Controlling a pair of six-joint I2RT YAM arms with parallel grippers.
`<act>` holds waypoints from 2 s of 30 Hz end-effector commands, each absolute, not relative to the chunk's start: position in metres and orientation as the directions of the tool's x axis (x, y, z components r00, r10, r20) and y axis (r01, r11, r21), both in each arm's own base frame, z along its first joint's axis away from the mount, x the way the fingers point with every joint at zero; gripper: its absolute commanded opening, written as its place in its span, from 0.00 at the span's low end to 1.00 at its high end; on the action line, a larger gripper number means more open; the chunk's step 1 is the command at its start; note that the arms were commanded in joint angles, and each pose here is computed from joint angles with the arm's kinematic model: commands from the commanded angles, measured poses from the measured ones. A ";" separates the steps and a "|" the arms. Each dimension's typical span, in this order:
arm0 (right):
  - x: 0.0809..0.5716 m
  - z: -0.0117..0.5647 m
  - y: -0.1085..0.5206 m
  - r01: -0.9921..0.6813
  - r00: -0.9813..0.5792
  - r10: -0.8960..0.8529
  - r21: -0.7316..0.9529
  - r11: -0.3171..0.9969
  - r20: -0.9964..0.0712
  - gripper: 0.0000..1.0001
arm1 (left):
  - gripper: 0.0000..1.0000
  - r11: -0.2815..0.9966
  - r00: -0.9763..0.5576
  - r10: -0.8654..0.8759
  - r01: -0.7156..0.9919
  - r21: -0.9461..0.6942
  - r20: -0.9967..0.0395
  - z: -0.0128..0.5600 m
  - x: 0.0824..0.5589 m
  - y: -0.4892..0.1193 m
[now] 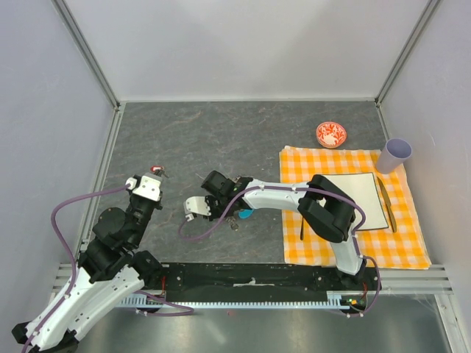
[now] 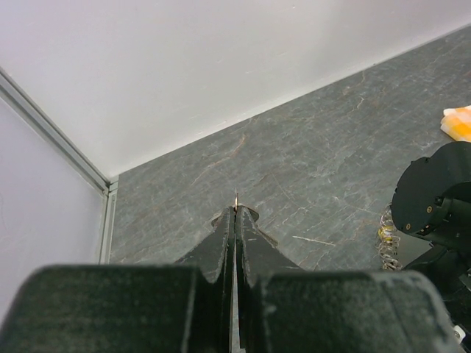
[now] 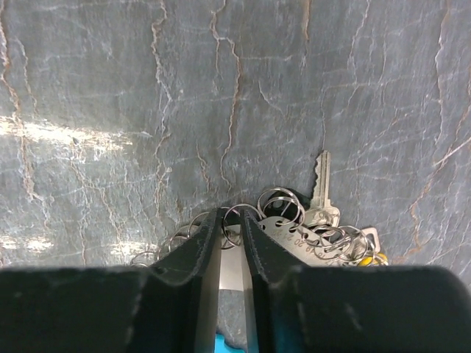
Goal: Put the keys on the keyring
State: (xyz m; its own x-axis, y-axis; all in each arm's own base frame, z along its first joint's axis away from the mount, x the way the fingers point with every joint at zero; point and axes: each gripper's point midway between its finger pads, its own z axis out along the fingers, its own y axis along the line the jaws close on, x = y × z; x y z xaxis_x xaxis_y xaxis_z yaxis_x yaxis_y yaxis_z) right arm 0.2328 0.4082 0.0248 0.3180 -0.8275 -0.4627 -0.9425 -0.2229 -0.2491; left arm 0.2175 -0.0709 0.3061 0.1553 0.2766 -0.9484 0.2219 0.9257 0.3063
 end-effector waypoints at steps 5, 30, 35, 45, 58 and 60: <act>0.230 0.051 0.406 -0.980 0.167 -0.823 -0.179 -0.082 -0.543 0.00 | 0.02 0.935 0.182 0.218 0.242 0.259 -0.959 0.314 0.219 -0.078; 0.273 0.045 0.395 -0.976 -0.206 -0.733 0.082 0.202 -0.649 0.00 | 0.02 0.927 0.191 0.215 0.270 0.261 -0.958 0.314 0.218 -0.083; 0.284 0.043 0.390 -0.956 -0.279 -0.697 0.127 0.263 -0.660 0.00 | 0.02 0.926 0.193 0.213 0.274 0.261 -0.958 0.314 0.217 -0.084; 0.310 0.039 0.367 -0.904 -0.398 -0.624 0.171 0.393 -0.672 0.05 | 0.02 0.924 0.194 0.215 0.278 0.264 -0.957 0.314 0.217 -0.085; 0.309 0.061 0.372 -0.890 -0.425 -0.551 0.222 0.398 -0.718 0.00 | 0.02 0.921 0.193 0.215 0.288 0.264 -0.958 0.313 0.217 -0.087; 0.300 0.069 0.378 -0.891 -0.437 -0.529 0.271 0.363 -0.728 0.00 | 0.02 0.920 0.194 0.214 0.289 0.264 -0.957 0.313 0.217 -0.087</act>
State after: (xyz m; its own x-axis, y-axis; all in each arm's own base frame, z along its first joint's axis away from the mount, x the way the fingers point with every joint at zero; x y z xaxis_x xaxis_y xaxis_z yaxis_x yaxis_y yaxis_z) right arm 0.3100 0.3630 0.0346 -0.4351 -0.6052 -0.6666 -0.8857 0.4209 0.1959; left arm 0.2162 -0.0827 0.3053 0.1770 0.2698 -0.9465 0.2810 0.9078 0.3113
